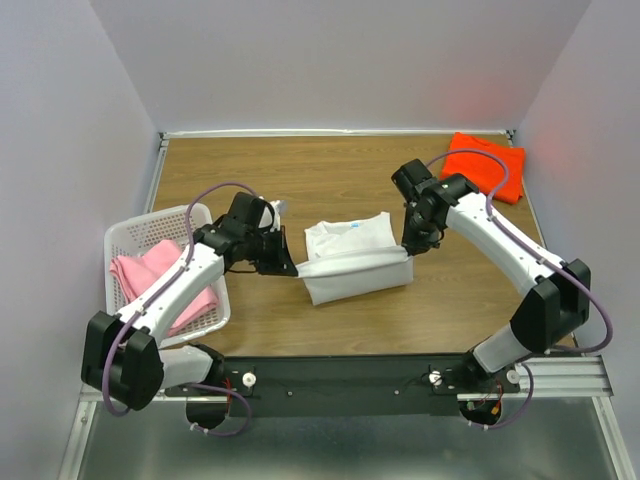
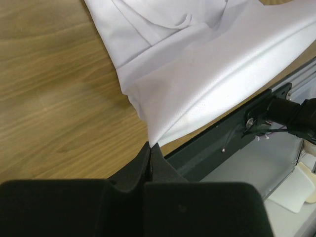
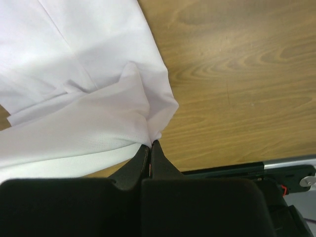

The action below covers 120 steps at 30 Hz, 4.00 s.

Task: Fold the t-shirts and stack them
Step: Fold the tshirt, then neatly place the folded tshirt to the corner

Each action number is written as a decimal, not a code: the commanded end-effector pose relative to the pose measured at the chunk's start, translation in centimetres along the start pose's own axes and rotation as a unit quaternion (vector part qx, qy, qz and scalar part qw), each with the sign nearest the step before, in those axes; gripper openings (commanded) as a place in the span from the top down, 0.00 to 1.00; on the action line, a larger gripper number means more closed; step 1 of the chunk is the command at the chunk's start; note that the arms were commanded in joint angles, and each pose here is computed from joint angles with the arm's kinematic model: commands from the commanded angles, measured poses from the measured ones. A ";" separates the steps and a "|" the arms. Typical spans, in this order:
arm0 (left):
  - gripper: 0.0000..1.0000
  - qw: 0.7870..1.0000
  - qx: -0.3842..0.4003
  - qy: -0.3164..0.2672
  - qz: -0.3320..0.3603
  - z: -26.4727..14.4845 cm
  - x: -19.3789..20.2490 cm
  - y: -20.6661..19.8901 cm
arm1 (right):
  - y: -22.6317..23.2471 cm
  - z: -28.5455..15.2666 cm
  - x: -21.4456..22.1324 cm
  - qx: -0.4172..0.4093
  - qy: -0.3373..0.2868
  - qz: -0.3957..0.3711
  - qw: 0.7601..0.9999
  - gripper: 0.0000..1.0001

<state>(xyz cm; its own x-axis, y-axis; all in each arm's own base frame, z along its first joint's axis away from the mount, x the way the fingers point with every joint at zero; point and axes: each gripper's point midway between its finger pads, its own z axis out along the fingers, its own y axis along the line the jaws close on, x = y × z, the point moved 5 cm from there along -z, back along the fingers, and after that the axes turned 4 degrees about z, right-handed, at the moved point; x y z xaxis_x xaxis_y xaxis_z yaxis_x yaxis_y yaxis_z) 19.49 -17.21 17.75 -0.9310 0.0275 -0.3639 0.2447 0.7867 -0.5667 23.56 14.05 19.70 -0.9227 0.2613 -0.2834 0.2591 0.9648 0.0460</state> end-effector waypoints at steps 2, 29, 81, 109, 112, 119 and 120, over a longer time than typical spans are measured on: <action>1.00 1.000 0.002 -0.005 0.023 0.4 -1.9 0.5 | -0.1 0.5 -3.5 0.053 -0.059 -0.022 0.997 1.00; 1.00 0.999 -0.018 0.036 0.034 7.2 -13.2 6.4 | 4.1 9.2 -15.7 0.072 -0.072 -0.074 0.992 1.00; 0.08 0.999 0.028 -0.041 -0.011 11.2 -18.5 10.2 | 8.4 12.3 -19.2 -0.231 -0.086 -0.115 0.962 0.12; 0.61 1.000 0.007 0.024 -0.007 16.3 -16.4 13.5 | 7.0 17.5 -19.0 -0.363 -0.013 -0.108 0.926 0.12; 0.74 1.000 0.007 0.030 -0.006 16.6 -16.2 13.8 | 7.5 18.2 -18.6 -0.381 0.002 -0.112 0.918 0.12; 0.76 0.999 0.007 0.043 -0.003 17.4 -16.0 14.2 | 7.9 20.3 -17.5 -0.406 0.043 -0.099 0.907 0.14; 0.76 0.999 0.007 0.043 -0.003 17.4 -16.0 14.2 | 7.9 20.6 -17.3 -0.405 0.047 -0.097 0.908 0.14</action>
<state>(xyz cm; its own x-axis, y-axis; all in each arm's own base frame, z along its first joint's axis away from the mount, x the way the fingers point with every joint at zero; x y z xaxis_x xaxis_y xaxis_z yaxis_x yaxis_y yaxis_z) 43.90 -17.74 6.50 -0.9242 0.0282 -0.3809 0.2766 0.7372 -0.6165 48.14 15.85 7.92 -0.9346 0.0743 -0.3478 -0.1919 0.7179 0.6692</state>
